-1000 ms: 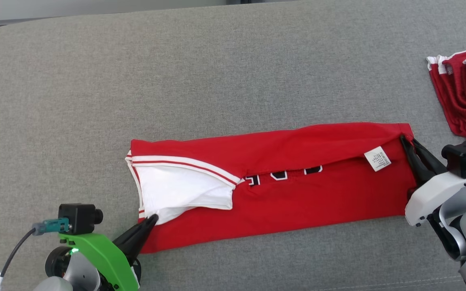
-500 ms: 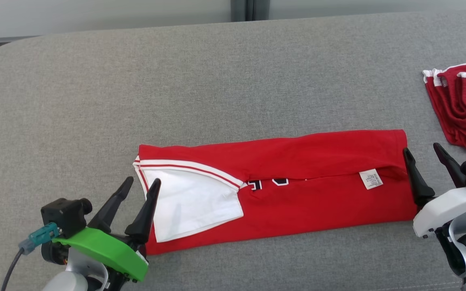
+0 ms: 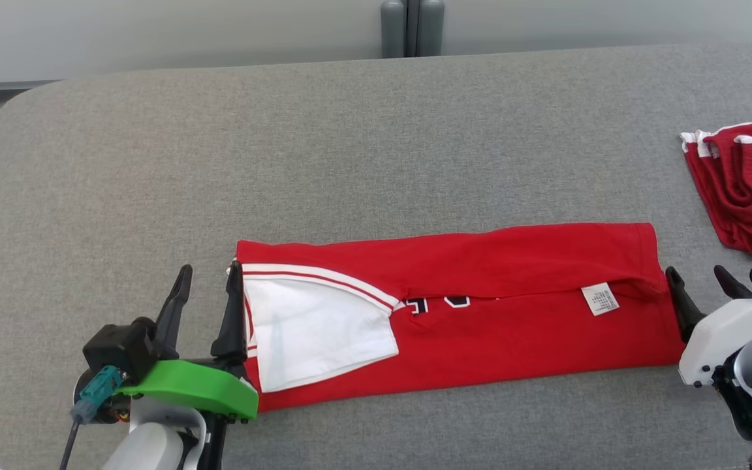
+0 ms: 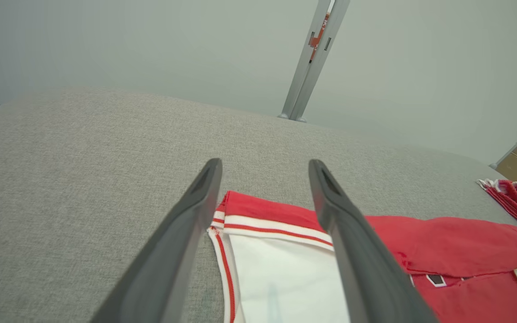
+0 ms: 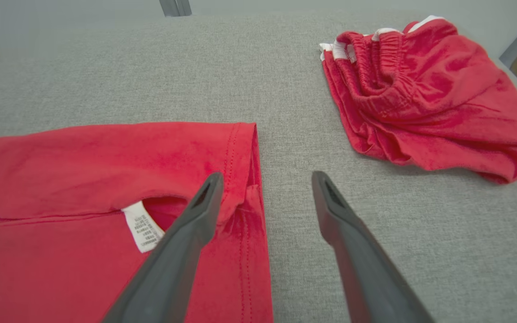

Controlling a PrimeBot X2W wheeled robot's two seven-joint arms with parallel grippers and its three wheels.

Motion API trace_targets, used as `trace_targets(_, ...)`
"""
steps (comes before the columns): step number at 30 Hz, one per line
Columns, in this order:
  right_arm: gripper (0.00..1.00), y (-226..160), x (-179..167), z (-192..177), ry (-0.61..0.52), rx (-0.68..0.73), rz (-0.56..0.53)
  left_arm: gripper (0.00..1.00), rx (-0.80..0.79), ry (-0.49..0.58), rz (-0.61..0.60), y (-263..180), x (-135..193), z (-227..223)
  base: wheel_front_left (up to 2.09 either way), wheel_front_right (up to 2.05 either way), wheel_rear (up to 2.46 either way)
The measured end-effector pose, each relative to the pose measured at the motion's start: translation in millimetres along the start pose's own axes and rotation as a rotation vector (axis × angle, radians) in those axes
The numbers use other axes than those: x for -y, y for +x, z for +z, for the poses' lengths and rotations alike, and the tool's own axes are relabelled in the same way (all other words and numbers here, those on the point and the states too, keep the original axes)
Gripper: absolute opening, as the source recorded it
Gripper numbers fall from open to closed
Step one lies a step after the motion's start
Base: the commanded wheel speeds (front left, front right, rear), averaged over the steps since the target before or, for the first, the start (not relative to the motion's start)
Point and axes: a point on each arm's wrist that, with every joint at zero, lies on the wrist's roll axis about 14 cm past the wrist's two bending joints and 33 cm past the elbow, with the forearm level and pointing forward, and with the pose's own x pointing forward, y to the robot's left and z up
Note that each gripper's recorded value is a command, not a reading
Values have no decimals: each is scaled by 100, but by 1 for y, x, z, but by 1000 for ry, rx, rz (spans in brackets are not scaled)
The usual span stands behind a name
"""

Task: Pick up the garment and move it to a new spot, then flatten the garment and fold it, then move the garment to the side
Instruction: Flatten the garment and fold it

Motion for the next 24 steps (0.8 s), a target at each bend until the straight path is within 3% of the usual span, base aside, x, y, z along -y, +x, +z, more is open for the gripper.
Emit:
trace_targets(17, 100, 39, -20, -50, -15, -276, 58, 100, 48, 24, 132, -12, -41, 9, 0, 0, 0)
trace_targets(18, 88, 40, -22, -51, -14, -282, 62, 100, 48, 27, 137, -13, -42, 9, 0, 0, 0)
trace_targets(19, 47, 41, -24, -51, -13, -285, 66, 100, 49, 33, 139, -13, -43, 10, 0, 0, 0)
trace_targets(20, 29, 41, -25, -51, -13, -287, 70, 100, 51, 38, 140, -14, -44, 10, 0, 0, 0)
trace_targets(21, 3, 42, -26, -51, -10, -286, 74, 100, 51, 38, 141, -14, -44, 10, 0, 0, 0)
trace_targets(24, 0, 42, -28, -47, 6, -265, 77, 100, 44, 47, 141, -14, -45, 7, 0, 0, 0)
